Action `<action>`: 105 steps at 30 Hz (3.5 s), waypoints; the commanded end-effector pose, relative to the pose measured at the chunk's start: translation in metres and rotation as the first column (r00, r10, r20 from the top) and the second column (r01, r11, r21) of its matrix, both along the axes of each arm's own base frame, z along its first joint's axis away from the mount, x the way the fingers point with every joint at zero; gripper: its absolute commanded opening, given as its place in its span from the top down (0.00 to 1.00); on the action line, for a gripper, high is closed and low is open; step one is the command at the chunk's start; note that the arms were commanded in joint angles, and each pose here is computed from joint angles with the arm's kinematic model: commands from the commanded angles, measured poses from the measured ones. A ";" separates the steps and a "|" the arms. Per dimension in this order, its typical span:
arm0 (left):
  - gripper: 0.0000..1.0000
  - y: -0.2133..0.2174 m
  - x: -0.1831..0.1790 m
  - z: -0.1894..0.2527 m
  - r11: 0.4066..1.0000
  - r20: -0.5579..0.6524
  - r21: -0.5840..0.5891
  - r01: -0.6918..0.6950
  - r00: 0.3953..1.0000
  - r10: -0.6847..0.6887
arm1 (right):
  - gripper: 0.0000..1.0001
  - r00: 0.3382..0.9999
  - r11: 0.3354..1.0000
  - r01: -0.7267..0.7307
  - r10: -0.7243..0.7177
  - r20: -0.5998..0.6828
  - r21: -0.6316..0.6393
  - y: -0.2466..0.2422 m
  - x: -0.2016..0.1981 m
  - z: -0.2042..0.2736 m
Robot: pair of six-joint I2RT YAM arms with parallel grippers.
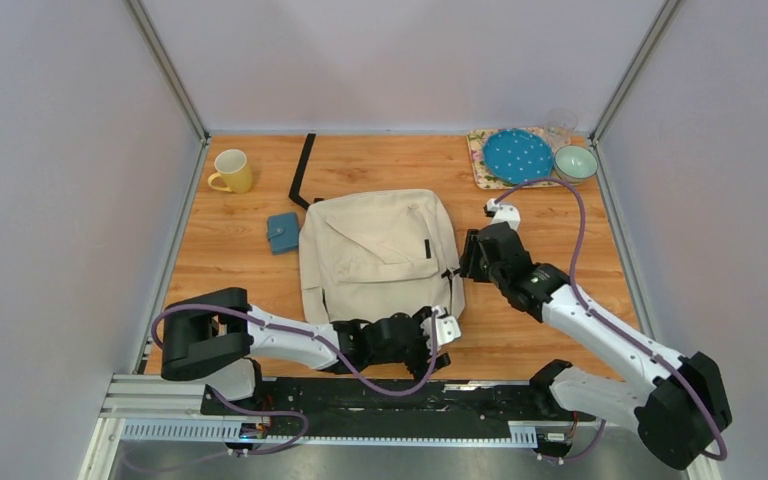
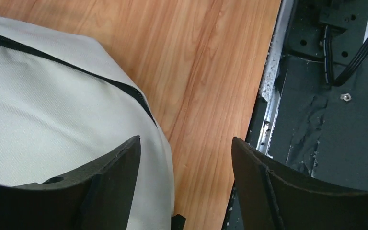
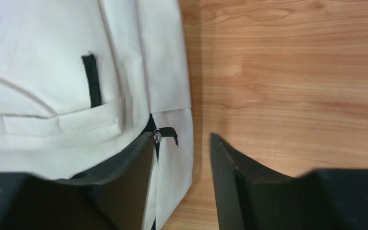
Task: Pack the student bag
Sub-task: Zip the student bag at the center of the board, then unzip the student bag at the center of the board.
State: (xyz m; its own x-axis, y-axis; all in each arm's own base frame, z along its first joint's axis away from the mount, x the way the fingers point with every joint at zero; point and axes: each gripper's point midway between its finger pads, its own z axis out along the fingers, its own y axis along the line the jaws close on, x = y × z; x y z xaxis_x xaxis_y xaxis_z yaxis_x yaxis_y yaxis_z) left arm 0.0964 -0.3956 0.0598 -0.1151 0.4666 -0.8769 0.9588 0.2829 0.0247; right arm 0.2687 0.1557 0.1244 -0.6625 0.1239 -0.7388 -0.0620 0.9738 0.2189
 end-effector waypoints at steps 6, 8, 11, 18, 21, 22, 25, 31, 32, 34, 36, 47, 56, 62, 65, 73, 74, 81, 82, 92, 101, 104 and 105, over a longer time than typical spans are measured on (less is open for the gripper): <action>0.22 0.054 0.050 0.037 0.961 -0.171 -0.049 -0.272 0.950 0.260 | 0.26 0.989 0.986 0.103 -0.115 0.088 0.131 -0.036 -0.006 0.028; 0.22 0.079 0.076 0.058 0.916 -0.170 -0.100 -0.388 0.914 0.368 | 0.25 0.996 0.981 0.061 -0.071 0.049 0.181 -0.027 -0.010 0.024; 0.21 0.123 0.104 0.064 0.845 -0.183 -0.094 -0.527 0.843 0.506 | 0.25 1.000 0.971 0.012 -0.012 0.001 0.239 -0.011 -0.016 0.020; 0.21 0.174 0.124 0.055 0.743 -0.219 -0.027 -0.669 0.729 0.648 | 0.27 0.999 0.926 -0.040 0.045 -0.006 0.374 0.019 -0.009 0.032; 0.20 0.182 0.128 0.050 0.707 -0.253 -0.012 -0.707 0.686 0.682 | 0.27 0.999 0.926 -0.020 0.037 -0.037 0.377 0.024 -0.001 0.027; 0.20 0.180 0.128 0.052 0.712 -0.269 -0.027 -0.702 0.691 0.671 | 0.26 0.998 0.926 -0.018 0.041 -0.053 0.378 0.026 0.000 0.025; 0.20 0.166 0.129 0.066 0.741 -0.290 -0.090 -0.665 0.729 0.620 | 0.25 0.986 0.932 -0.012 0.072 -0.151 0.363 0.031 -0.005 -0.002; 0.19 0.131 0.144 0.107 0.794 -0.274 -0.189 -0.578 0.807 0.523 | 0.22 0.973 0.919 -0.027 0.115 -0.201 0.393 0.041 -0.011 -0.035; 0.20 0.126 0.145 0.110 0.802 -0.275 -0.192 -0.566 0.815 0.509 | 0.22 0.973 0.916 -0.035 0.123 -0.197 0.400 0.043 -0.010 -0.039; 0.19 0.116 0.154 0.118 0.807 -0.277 -0.195 -0.558 0.820 0.501 | 0.21 0.968 0.912 -0.047 0.142 -0.207 0.409 0.047 -0.010 -0.046; 0.19 0.105 0.159 0.128 0.814 -0.280 -0.215 -0.539 0.833 0.478 | 0.21 0.970 0.906 -0.064 0.156 -0.188 0.418 0.051 -0.006 -0.047; 0.19 0.058 0.199 0.099 0.817 -0.381 -0.018 -0.577 0.759 0.527 | 0.48 0.971 0.889 -0.035 0.140 -0.196 0.457 0.055 -0.005 -0.068; 0.19 0.020 0.222 0.084 0.826 -0.444 0.047 -0.562 0.728 0.521 | 0.62 0.966 0.836 -0.037 0.171 -0.194 0.548 0.064 -0.019 -0.074; 0.19 0.021 0.221 0.054 0.799 -0.377 0.184 -0.573 0.709 0.596 | 0.62 0.967 0.828 -0.040 0.172 -0.186 0.559 0.066 -0.021 -0.072; 0.21 0.021 0.215 0.039 0.788 -0.350 0.247 -0.563 0.707 0.615 | 0.62 0.968 0.825 -0.050 0.179 -0.178 0.563 0.069 -0.022 -0.069; 0.35 0.034 0.210 0.013 0.726 -0.240 0.370 -0.580 0.696 0.677 | 0.62 0.977 0.843 -0.045 0.149 -0.154 0.536 0.068 -0.027 -0.065; 0.38 0.036 0.210 0.011 0.720 -0.234 0.378 -0.582 0.693 0.682 | 0.62 0.979 0.842 -0.046 0.145 -0.144 0.538 0.068 -0.026 -0.062; 0.50 0.046 0.208 0.001 0.695 -0.209 0.408 -0.592 0.680 0.703 | 0.62 0.985 0.855 -0.022 0.105 -0.133 0.518 0.060 -0.029 -0.064; 0.50 0.046 0.207 0.001 0.695 -0.208 0.411 -0.590 0.682 0.701 | 0.62 0.986 0.856 -0.018 0.102 -0.135 0.517 0.059 -0.029 -0.064; 0.48 0.062 0.207 -0.013 0.651 -0.142 0.470 -0.596 0.677 0.722 | 0.62 0.992 0.860 0.021 0.044 -0.115 0.510 0.048 -0.029 -0.063; 0.46 0.069 0.210 -0.021 0.615 -0.079 0.525 -0.588 0.686 0.723 | 0.54 0.998 0.860 0.043 -0.010 -0.067 0.509 0.033 -0.034 -0.054; 0.46 0.076 0.207 -0.028 0.582 -0.029 0.571 -0.579 0.694 0.719 | 0.53 0.998 0.856 0.049 -0.016 -0.068 0.514 0.032 -0.035 -0.054; 0.46 0.081 0.206 -0.030 0.567 -0.008 0.585 -0.581 0.694 0.720 | 0.53 0.998 0.857 0.051 -0.019 -0.067 0.514 0.031 -0.035 -0.054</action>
